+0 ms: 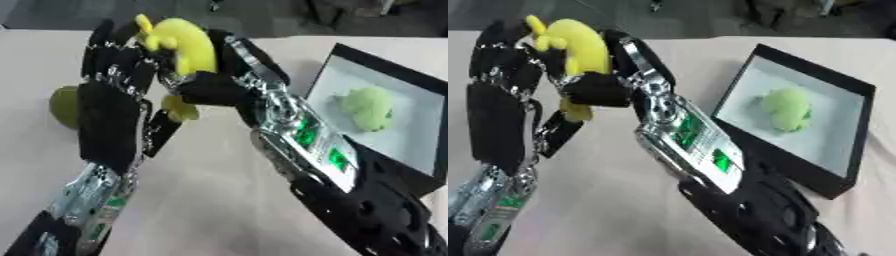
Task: Pick up the objects with one hand, pass them to the other hand, and then place them into the box on the other side of the table.
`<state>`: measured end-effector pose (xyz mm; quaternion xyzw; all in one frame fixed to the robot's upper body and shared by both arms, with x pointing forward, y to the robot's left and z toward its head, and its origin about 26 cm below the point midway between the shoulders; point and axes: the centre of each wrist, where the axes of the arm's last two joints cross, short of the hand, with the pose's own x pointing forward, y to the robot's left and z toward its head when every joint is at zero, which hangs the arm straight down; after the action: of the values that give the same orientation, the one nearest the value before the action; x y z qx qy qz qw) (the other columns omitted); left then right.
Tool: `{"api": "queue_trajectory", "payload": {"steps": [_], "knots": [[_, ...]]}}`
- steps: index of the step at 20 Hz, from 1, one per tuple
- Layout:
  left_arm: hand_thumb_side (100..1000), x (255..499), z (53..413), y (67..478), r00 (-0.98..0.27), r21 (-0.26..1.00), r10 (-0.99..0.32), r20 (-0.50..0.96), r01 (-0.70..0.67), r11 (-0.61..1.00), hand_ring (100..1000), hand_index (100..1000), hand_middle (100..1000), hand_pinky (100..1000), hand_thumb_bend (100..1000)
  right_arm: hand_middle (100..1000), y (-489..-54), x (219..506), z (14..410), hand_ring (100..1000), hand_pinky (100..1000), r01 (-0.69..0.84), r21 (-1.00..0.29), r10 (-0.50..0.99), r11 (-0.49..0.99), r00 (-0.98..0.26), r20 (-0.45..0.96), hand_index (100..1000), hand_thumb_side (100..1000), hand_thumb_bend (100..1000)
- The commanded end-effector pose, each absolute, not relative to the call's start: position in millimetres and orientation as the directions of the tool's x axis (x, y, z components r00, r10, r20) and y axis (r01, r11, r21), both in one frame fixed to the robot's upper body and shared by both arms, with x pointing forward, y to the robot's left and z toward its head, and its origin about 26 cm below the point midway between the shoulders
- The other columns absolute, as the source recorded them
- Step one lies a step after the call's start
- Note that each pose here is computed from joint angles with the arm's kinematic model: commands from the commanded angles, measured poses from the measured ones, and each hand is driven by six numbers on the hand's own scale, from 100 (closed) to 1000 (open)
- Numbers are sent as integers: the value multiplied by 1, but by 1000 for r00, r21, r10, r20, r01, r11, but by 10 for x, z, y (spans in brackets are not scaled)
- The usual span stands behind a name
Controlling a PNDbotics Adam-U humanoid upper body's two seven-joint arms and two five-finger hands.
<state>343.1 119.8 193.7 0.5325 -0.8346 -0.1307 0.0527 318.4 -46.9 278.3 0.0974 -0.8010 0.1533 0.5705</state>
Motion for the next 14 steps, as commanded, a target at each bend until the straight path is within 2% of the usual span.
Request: {"api": "queue_trajectory", "payload": {"steps": [1,6,14], "knots": [[105,3471,1804,1355,-387,307,-921,-40,-882,357,837,932,521,896,747,433,-705,3298,3023,638,669,99,-175,192,980,-201,961,427,100,100],[243,3470,1740,1404,-368,313,-929,-30,-886,341,839,968,521,896,745,432,-758,3378,3023,637,668,137,-164,189,977,-200,961,427,100,100],[214,3463,1724,1437,-353,309,-935,-18,-892,331,830,953,515,885,736,432,-825,3429,3035,637,667,167,-153,186,974,-203,961,427,100,100]]}}
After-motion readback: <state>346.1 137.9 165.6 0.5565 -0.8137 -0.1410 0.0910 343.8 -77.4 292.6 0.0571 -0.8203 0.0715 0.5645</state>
